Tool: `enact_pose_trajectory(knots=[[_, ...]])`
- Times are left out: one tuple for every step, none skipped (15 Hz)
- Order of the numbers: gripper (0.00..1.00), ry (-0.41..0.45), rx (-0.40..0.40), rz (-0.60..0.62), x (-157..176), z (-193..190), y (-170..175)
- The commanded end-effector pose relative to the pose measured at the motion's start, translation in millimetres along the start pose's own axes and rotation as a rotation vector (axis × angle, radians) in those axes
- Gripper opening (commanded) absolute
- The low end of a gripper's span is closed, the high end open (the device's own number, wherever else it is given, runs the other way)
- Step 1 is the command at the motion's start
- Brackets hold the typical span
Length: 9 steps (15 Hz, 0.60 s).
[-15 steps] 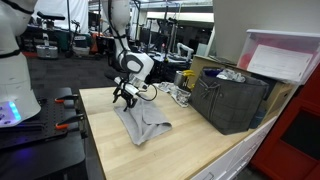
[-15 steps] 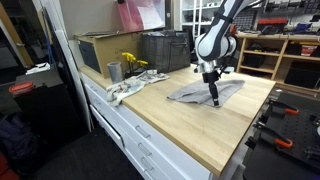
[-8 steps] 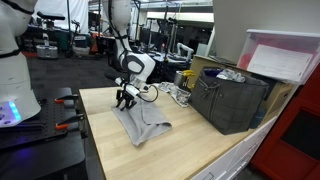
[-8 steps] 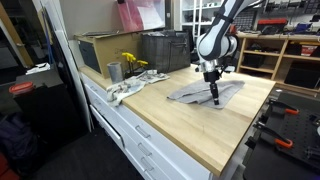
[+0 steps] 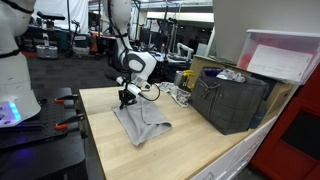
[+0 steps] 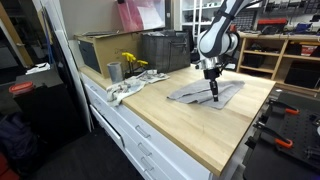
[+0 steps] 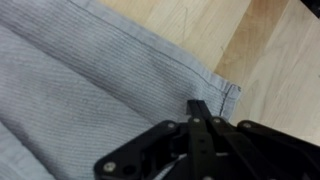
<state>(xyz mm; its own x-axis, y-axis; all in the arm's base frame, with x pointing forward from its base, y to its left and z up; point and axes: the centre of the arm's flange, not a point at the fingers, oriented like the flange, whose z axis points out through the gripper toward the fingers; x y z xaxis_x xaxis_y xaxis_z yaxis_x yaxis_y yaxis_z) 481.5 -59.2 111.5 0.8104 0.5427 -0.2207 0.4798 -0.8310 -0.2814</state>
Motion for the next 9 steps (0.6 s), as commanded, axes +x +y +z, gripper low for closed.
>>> enact_pose_trajectory(knots=[[0.0, -0.001, 0.006, -0.09, -10.2, -26.6, -18.7], [0.0, -0.003, 0.013, -0.114, -9.8, -29.7, -22.6], [0.0, -0.008, 0.024, -0.144, -9.3, -32.9, -29.6], [0.0, -0.009, 0.037, -0.169, -8.4, -35.8, -36.1], [0.0, -0.003, 0.057, -0.198, -7.4, -38.7, -45.7], [0.0, -0.005, 0.072, -0.224, -6.3, -41.1, -54.6], [0.0, -0.004, 0.093, -0.249, -5.0, -42.9, -63.0], [0.0, -0.004, 0.112, -0.273, -3.8, -44.4, -70.9], [0.0, 0.004, 0.143, -0.3, -2.9, -47.5, -78.4]])
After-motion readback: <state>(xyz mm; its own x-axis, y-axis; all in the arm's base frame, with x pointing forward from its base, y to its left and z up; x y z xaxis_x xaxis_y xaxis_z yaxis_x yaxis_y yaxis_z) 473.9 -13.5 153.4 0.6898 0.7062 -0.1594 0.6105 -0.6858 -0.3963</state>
